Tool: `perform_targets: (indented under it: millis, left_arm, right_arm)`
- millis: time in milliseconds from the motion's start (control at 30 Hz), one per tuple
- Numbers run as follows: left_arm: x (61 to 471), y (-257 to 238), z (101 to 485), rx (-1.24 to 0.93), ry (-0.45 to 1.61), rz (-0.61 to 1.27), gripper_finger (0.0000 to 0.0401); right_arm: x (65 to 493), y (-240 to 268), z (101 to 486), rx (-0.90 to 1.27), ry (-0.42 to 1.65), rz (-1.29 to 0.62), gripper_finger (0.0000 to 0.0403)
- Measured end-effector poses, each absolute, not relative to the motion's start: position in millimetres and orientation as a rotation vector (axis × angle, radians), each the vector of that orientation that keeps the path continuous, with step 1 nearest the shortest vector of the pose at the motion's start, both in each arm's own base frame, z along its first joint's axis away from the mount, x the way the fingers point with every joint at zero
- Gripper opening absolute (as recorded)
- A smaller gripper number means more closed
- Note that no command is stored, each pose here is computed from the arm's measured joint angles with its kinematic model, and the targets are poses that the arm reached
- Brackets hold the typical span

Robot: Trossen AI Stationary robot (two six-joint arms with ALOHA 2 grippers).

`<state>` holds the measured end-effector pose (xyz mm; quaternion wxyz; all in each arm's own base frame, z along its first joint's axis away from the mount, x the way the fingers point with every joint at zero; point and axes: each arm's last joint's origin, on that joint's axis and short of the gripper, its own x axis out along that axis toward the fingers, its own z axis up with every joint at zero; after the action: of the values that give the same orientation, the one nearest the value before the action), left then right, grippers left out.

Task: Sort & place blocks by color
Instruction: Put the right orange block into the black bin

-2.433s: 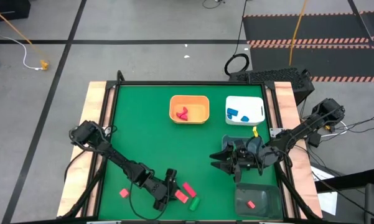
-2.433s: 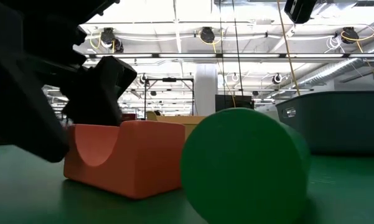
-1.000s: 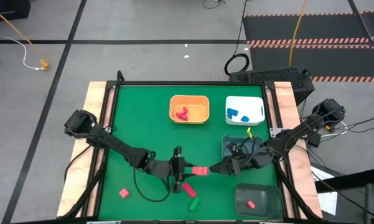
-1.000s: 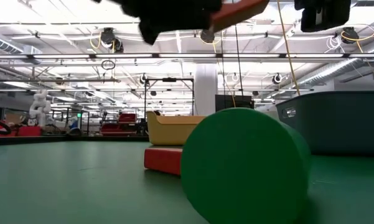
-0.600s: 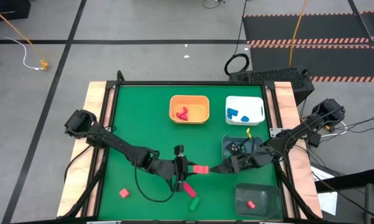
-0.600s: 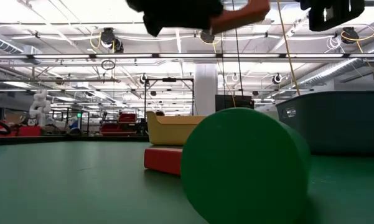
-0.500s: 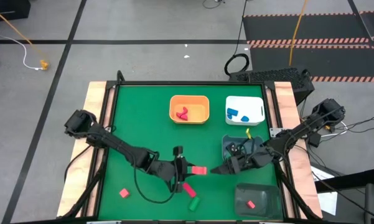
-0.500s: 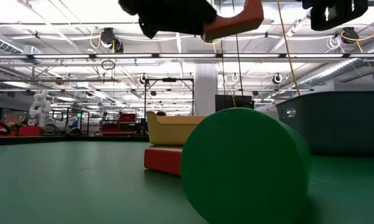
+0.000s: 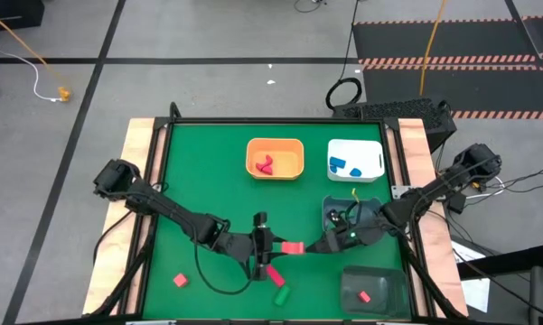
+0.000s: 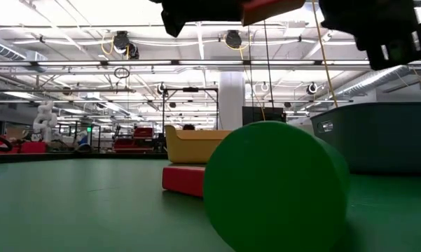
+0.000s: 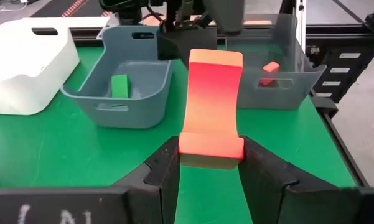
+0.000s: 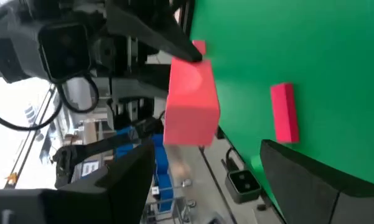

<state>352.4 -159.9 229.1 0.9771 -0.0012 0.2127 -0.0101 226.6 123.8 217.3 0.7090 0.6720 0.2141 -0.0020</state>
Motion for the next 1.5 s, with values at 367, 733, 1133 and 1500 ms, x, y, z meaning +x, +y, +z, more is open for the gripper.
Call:
perform_targets:
  millis: [367, 733, 1133, 1500]
  left_arm:
    - [361, -144, 234, -0.015, 0.379, 0.017, 0.0133]
    - [367, -129, 234, 0.003, 0.375, 0.054, 0.0133]
    - [369, -125, 234, 0.055, 0.379, 0.058, 0.0133]
    - [370, -121, 234, 0.063, 0.373, 0.067, 0.0134]
  right_arm:
    - [238, 104, 221, 1.454, 0.354, -0.047, 0.0283]
    - [248, 91, 217, 1.449, 0.294, -0.105, 0.0247]
    - [250, 85, 216, 1.462, 0.28, -0.129, 0.01]
    - [250, 85, 216, 1.445, 0.299, -0.114, 0.01]
